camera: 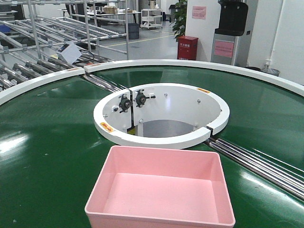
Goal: Grab pink bin and stack on right shelf
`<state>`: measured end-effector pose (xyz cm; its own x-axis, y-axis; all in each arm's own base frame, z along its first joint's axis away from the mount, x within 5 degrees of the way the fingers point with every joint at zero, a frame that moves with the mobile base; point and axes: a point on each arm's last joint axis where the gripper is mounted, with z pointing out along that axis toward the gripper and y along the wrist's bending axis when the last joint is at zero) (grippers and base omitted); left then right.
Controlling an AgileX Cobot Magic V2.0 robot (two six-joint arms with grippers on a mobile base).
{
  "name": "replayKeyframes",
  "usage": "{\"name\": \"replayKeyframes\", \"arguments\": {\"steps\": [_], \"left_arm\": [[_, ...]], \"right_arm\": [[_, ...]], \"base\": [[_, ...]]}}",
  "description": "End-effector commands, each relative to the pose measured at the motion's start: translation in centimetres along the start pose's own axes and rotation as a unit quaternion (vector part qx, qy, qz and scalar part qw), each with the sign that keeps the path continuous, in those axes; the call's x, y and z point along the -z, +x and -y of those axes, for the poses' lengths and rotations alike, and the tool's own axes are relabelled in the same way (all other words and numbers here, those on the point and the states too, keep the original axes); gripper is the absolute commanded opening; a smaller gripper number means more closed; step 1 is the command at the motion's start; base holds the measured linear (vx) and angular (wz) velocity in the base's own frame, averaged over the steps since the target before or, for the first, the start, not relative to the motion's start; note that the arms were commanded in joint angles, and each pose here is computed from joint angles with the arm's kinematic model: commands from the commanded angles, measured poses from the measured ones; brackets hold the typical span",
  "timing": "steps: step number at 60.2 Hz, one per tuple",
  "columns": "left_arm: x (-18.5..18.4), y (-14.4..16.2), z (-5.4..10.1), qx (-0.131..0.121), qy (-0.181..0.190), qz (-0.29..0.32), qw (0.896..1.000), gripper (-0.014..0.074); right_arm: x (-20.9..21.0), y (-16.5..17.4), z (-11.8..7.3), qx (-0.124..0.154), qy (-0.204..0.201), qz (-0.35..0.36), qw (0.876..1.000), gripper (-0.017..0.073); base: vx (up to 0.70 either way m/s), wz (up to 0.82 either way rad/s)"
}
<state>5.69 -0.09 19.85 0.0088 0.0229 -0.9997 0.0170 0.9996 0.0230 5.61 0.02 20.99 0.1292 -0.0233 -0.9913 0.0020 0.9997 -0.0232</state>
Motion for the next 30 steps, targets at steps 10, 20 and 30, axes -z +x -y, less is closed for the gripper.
{"name": "replayKeyframes", "arguments": {"steps": [10,20,30], "left_arm": [[0.11,-0.37,0.02,0.004,0.001,0.044,0.999,-0.0003],[0.11,-0.37,0.02,0.004,0.001,0.044,0.999,-0.0003],[0.11,-0.37,0.02,0.004,0.001,0.044,0.999,-0.0003]], "right_arm": [[0.14,-0.66,0.00,0.007,0.002,0.045,0.999,-0.0009],[0.14,-0.66,0.00,0.007,0.002,0.045,0.999,-0.0009],[0.14,-0.66,0.00,0.007,0.002,0.044,0.999,-0.0009]], "base": [[0.00,0.00],[0.00,0.00],[0.00,0.00]]}}
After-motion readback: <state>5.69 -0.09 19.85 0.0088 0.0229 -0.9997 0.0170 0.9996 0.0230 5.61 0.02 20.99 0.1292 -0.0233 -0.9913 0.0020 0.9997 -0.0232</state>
